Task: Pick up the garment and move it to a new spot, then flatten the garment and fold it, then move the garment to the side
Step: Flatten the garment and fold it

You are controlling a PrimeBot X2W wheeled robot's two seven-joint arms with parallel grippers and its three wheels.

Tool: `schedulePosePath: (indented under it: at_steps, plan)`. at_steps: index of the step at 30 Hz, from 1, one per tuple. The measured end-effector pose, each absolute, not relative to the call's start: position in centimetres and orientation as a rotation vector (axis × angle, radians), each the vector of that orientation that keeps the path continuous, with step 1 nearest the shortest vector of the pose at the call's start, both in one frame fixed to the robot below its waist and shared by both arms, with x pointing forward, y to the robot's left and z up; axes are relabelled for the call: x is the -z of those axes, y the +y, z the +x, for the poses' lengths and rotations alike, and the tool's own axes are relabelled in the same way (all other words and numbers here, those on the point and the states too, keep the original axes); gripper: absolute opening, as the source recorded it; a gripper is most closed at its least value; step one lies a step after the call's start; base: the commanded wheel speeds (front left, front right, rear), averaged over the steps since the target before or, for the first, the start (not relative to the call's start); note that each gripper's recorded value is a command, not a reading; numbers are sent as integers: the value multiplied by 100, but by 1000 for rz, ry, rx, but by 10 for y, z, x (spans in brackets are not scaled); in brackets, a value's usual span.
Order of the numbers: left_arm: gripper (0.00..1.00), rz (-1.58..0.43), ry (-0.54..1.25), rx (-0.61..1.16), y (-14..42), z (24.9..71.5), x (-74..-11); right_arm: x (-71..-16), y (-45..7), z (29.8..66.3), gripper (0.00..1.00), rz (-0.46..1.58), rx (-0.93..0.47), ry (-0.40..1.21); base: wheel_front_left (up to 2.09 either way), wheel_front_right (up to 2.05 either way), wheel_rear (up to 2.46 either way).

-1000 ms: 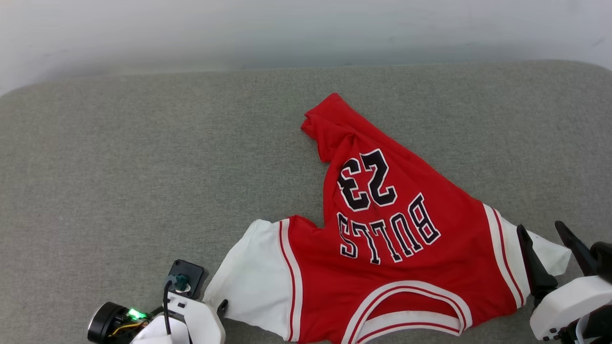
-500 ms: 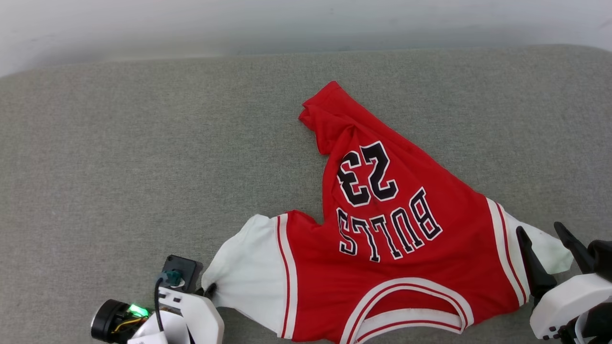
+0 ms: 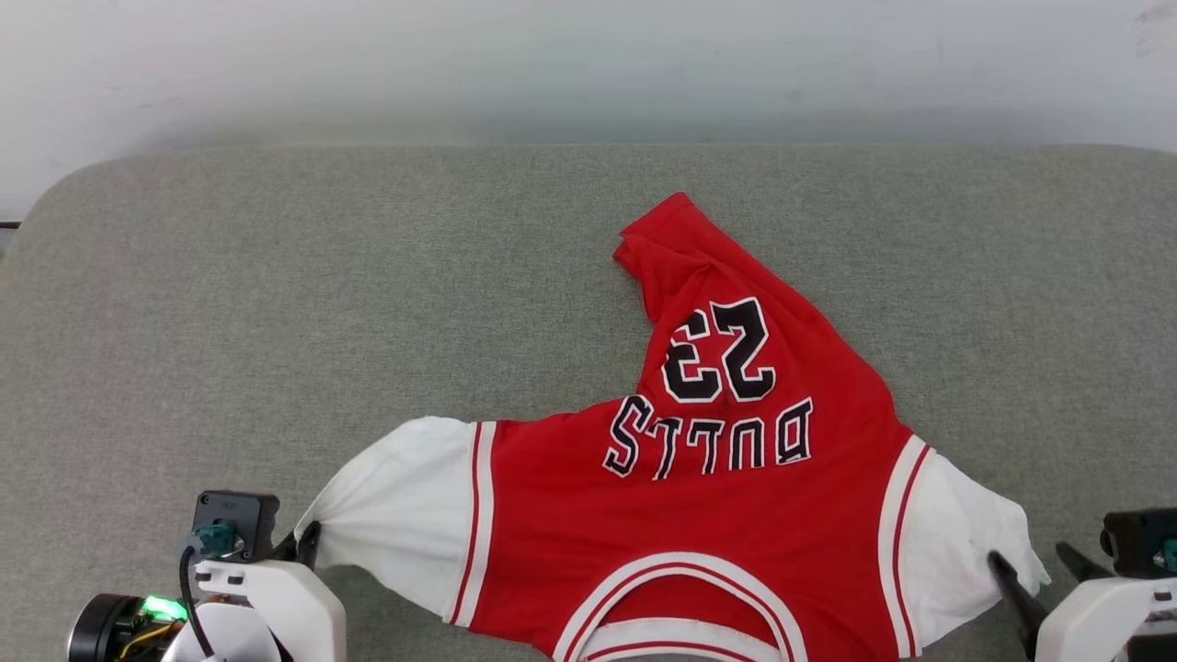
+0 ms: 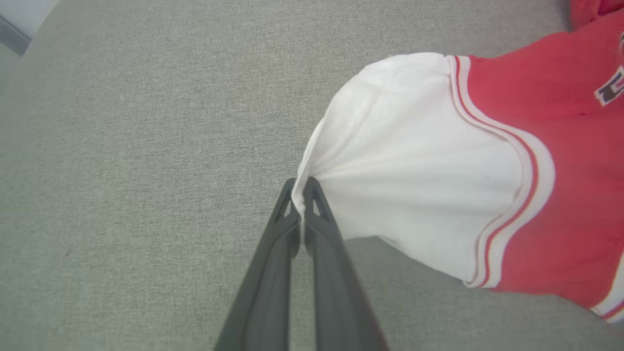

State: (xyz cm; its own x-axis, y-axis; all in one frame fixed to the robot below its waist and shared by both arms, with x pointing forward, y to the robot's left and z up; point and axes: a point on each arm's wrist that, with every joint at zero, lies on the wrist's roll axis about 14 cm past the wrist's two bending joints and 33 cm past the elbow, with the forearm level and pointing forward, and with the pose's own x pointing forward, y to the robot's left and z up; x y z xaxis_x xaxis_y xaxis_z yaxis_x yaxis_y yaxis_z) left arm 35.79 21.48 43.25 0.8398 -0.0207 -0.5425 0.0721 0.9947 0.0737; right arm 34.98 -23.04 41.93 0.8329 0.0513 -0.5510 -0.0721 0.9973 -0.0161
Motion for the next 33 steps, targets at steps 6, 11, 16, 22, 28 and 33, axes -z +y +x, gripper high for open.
schedulePosePath:
  at_steps: [6,11,16,22,28,33]
  plan:
    - [0,63,587,56,210,345,-435,-399,-233,316,100,-29,-58,832,0,0,0]
    - [0,56,600,68,206,343,-434,-408,-239,316,100,-76,-44,884,0,0,0]
    - [0,55,600,73,204,347,-434,-407,-244,321,100,-96,-26,920,0,0,0]
    - [0,58,607,71,205,349,-432,-400,-237,333,100,-86,-44,936,0,0,0]
    - [0,60,620,73,206,349,-429,-379,-233,333,100,-84,-61,998,0,0,0]
    - [0,67,645,78,206,349,-424,-362,-230,342,100,-83,-74,1028,0,0,0]
